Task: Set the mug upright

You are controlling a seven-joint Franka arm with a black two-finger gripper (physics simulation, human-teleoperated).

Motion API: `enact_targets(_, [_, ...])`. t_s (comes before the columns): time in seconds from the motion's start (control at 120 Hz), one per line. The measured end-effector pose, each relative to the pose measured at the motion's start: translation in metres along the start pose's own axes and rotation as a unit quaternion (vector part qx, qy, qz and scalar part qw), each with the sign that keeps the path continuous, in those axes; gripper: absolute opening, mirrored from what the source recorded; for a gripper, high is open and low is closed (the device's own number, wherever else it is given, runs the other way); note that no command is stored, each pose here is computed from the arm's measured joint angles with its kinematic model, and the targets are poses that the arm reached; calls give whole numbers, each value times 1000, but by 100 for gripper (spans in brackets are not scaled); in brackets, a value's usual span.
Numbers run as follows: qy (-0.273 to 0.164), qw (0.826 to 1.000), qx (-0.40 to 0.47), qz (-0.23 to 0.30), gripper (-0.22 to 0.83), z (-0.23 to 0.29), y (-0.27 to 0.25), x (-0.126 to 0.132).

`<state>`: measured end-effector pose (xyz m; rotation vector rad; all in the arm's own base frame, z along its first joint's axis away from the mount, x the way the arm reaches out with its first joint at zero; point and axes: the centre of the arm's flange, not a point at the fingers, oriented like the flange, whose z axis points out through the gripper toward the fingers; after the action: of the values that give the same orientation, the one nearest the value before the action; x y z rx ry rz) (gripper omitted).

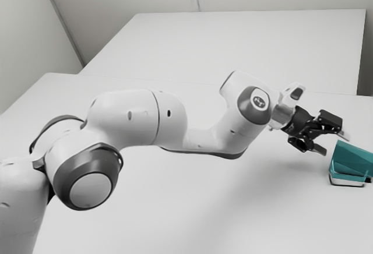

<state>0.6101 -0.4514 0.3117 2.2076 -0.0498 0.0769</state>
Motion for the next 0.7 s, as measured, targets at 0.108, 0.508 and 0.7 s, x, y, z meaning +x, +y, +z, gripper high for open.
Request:
enact_targets(0.108, [1,1000,-3,17,62,8,0,2])
enact_targets(0.508, [-54,997,-59,17,62,40,-8,-5])
enact_targets(0.7, [-66,994,-83,29,55,44,3,-2])
